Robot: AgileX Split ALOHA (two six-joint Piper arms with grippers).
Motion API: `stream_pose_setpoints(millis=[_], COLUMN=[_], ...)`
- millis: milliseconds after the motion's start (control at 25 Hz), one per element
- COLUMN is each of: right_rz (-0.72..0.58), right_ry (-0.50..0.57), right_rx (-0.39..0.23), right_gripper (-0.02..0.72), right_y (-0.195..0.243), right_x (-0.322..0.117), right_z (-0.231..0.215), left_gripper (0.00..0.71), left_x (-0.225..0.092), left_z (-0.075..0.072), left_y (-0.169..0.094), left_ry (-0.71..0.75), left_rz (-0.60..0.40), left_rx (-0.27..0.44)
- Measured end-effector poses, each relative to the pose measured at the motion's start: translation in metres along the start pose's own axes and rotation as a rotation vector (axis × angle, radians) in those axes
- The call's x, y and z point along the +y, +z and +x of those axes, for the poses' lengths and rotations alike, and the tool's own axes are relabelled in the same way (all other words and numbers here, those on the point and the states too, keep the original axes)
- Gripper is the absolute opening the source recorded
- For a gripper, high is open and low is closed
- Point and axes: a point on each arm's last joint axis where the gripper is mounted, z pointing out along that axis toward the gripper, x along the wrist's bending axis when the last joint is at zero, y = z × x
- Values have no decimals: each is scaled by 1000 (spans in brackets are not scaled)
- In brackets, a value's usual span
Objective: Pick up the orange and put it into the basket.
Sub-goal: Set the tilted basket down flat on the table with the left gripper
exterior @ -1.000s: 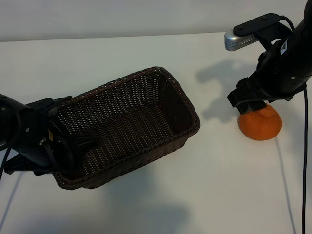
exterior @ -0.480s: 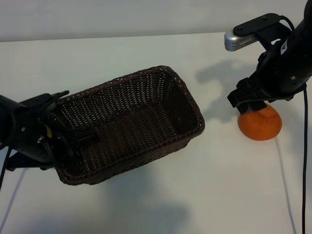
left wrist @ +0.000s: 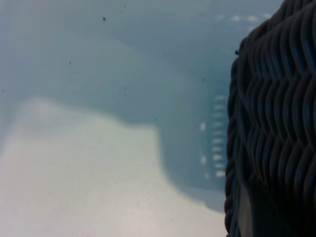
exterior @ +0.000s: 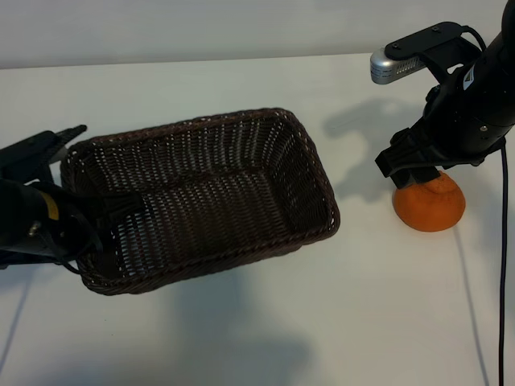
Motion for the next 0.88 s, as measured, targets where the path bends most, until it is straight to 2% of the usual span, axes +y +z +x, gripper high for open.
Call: stream_pose_setpoints(millis=[320,440,640,880], right_rz=[0,0,10,12], right_ry=[0,0,0,0], right_rx=[1,1,1,1], right_gripper=[570,570,570,570], right_y=[0,0,0,0], right_x=[0,0,-1,-1], right_z=[0,0,0,0], left_gripper=[155,155,155,155], left_x=[3,8,33,66], left_z=[-1,-4,-25,-53], left_y=[-27,-32,-47,-41], left_ry=[-42,-32,86,271], left_rz=[-102,-117,-124,-43], left_rx=[-96,-108,-87,-12])
